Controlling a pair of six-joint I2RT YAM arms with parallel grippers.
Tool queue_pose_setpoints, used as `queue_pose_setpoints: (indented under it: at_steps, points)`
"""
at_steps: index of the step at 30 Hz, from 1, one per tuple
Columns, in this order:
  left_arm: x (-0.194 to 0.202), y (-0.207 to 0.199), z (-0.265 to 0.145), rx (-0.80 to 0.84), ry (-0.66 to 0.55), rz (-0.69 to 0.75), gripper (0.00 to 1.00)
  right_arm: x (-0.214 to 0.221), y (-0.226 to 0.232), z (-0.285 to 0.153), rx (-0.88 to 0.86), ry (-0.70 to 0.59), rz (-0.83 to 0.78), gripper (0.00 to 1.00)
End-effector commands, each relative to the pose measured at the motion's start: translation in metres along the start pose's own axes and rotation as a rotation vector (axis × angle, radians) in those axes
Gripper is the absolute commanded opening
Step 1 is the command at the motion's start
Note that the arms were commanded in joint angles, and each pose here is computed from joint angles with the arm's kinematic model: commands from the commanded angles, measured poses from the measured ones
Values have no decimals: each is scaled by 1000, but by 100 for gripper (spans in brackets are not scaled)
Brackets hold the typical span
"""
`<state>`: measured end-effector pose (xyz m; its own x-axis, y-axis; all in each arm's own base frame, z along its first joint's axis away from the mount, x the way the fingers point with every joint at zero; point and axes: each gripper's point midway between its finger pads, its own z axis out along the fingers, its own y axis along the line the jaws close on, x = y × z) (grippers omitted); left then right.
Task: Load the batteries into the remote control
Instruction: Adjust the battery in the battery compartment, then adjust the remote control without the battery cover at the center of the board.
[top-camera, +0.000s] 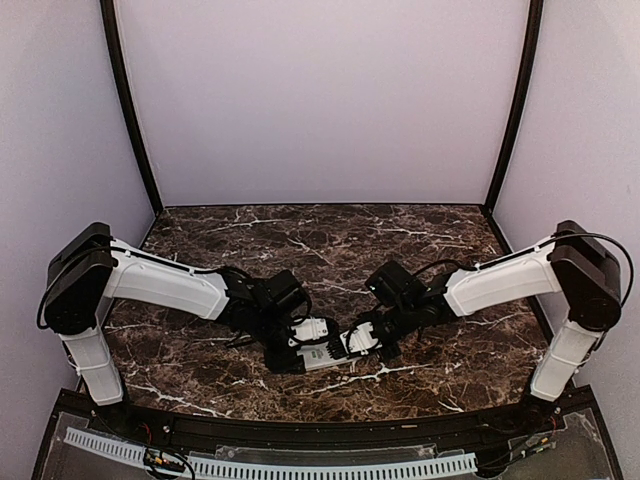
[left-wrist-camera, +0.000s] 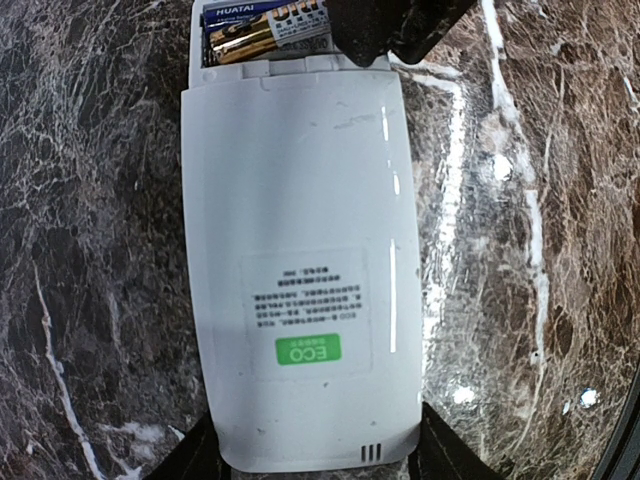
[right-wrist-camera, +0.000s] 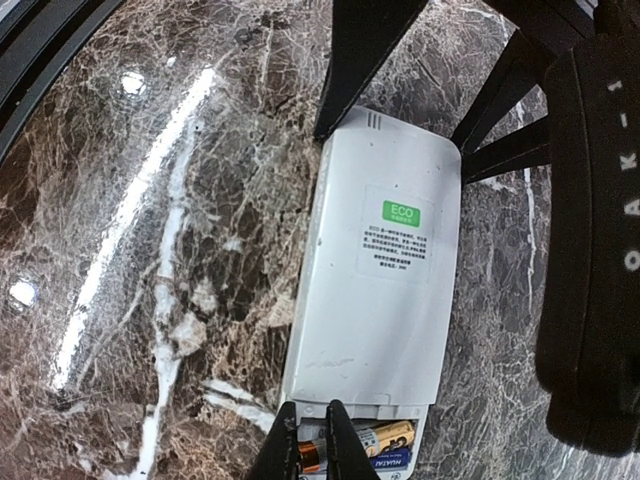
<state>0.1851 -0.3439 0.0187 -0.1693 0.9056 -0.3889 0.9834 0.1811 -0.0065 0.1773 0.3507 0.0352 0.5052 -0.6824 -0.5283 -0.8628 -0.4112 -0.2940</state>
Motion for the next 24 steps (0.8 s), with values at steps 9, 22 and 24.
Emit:
queue_pose_setpoints:
  at_steps: [9,22,24]
  points:
    - [28,-12,6,53,93,-5,13,-22,5,-14,-51,-41,53,16]
    - [23,-11,5,51,78,-30,19,-101,-39,-114,165,-372,517,18]
    - [22,-10,5,49,75,-37,23,-101,-44,-127,208,-416,675,18]
